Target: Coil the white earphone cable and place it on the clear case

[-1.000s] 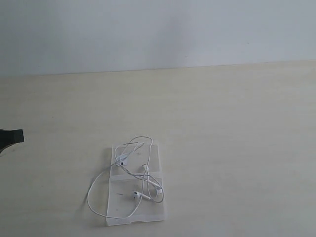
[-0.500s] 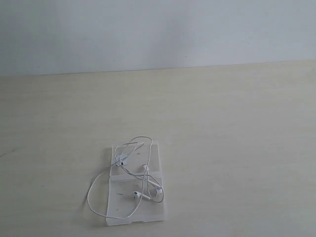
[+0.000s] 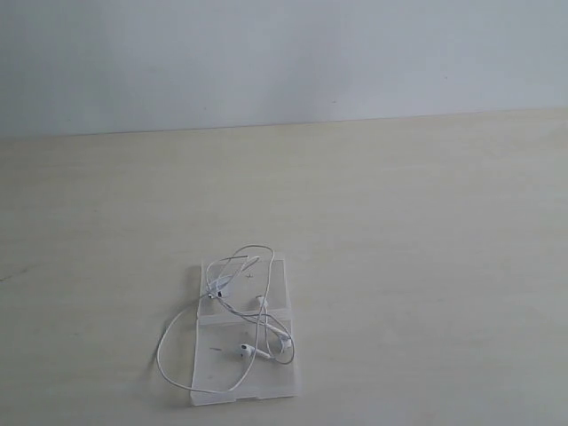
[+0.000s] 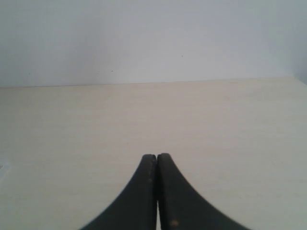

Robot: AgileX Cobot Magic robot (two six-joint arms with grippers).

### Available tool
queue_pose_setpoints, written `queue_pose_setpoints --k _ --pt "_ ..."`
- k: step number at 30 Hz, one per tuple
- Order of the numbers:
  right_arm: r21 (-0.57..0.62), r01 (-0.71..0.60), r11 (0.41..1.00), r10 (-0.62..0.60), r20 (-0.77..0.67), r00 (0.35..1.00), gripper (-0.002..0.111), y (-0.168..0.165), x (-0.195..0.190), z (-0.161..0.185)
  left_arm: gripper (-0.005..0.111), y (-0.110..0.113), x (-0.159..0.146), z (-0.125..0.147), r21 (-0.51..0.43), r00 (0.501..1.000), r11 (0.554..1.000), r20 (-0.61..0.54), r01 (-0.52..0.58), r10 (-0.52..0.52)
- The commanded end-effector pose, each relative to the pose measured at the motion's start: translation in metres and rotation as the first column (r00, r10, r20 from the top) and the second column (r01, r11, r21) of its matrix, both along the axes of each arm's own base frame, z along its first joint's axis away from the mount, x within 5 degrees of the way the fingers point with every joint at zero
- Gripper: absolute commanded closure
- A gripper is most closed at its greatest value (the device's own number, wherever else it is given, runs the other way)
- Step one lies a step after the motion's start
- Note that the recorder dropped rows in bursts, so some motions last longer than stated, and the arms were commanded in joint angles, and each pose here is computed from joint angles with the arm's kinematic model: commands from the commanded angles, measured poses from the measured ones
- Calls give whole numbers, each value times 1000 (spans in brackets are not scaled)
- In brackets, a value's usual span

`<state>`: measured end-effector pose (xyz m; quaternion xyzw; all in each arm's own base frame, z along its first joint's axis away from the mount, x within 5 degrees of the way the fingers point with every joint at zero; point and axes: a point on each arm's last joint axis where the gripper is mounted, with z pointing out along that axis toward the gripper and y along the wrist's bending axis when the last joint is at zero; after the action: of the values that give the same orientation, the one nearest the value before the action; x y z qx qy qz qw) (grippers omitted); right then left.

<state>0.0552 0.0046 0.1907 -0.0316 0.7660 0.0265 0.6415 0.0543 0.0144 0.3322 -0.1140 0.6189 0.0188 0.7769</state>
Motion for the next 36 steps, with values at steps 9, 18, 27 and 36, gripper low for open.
queue_pose_setpoints --k 9,18,27,36 --pt "6 8 1000 -8 5 1000 108 0 0 -1 107 6 8 -61 410 913 912 -377 13 156" --pt "6 8 1000 -8 5 1000 108 0 0 -1 107 -7 11 -130 -20 902 996 -423 91 -91" --pt "6 8 1000 -8 5 1000 108 0 0 -1 107 -9 0 -145 16 909 995 -408 101 -85" --pt "6 8 1000 -8 5 1000 108 0 0 -1 107 -9 -1 -151 34 879 993 -470 112 -83"
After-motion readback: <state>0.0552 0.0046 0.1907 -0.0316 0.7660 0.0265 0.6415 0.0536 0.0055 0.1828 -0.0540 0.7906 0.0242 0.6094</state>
